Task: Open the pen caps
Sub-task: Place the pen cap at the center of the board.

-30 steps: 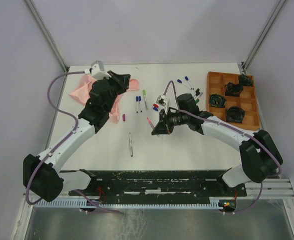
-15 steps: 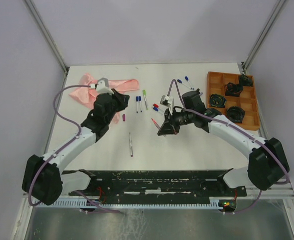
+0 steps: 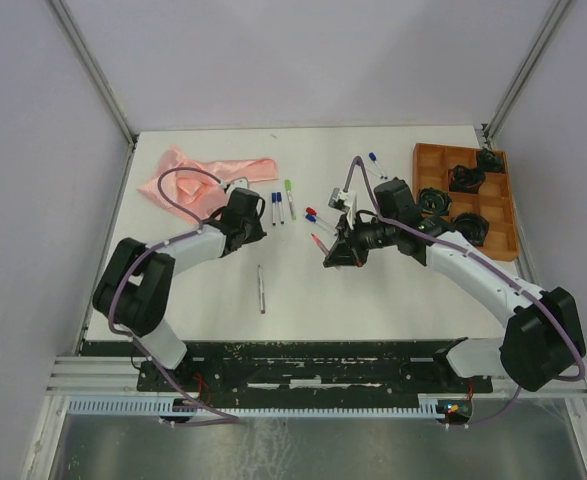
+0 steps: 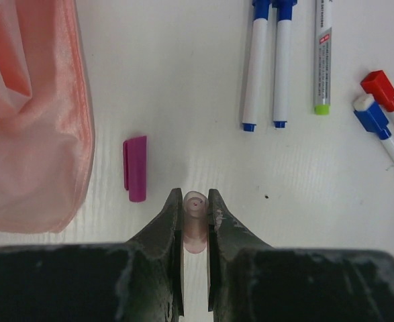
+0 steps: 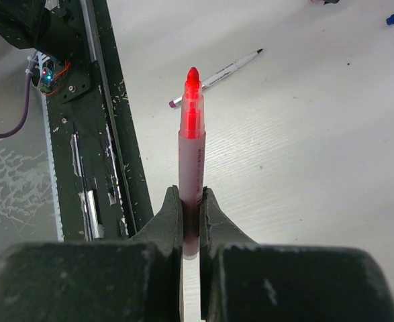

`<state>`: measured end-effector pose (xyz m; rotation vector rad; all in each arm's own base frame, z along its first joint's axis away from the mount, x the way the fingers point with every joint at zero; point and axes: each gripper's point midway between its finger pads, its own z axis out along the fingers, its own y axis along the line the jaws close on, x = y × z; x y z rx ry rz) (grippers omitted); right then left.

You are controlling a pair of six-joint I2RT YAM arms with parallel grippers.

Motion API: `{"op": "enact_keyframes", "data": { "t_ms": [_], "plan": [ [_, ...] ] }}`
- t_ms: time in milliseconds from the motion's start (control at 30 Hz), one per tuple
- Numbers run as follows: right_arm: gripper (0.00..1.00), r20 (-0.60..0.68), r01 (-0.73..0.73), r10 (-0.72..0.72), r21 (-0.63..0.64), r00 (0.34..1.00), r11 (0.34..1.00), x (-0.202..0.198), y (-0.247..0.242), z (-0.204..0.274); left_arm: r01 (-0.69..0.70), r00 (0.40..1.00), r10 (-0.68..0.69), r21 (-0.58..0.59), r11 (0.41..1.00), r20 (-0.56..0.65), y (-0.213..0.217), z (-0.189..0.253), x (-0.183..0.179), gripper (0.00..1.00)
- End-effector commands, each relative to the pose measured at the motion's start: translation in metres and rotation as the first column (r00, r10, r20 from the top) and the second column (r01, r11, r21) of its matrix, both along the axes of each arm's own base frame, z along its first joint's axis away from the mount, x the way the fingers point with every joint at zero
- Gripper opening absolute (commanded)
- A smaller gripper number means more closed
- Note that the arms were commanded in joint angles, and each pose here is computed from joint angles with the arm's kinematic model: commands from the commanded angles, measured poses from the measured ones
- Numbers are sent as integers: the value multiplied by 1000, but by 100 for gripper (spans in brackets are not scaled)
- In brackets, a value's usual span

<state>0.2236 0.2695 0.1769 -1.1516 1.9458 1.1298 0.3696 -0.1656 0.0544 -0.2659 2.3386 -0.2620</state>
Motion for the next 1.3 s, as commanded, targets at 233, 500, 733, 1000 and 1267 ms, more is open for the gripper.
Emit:
{"op": "enact_keyframes", "data": {
  "t_ms": [233, 500, 733, 1000, 1267],
  "plan": [
    [0, 81, 1, -4, 33, 997, 999, 10, 0, 21, 24, 999, -19, 194, 981, -28, 7, -6, 37, 15],
    [0, 80, -2, -1, 34, 997, 999, 10, 0, 21, 38, 997, -23, 220, 975, -71, 8, -22, 35, 25],
    [0, 80, 1, -3, 36, 997, 999, 10, -1, 21, 39, 996, -20, 220, 975, -85, 9, -27, 32, 30],
    [0, 72, 0, -2, 36, 997, 999, 10, 0, 20, 35, 997, -20, 212, 977, -72, 8, -20, 31, 33],
    [0, 42, -4, 2, 55, 999, 998, 8, 3, 19, 46, 999, -47, 158, 986, 3, 1, 18, 28, 34]
  ]
}}
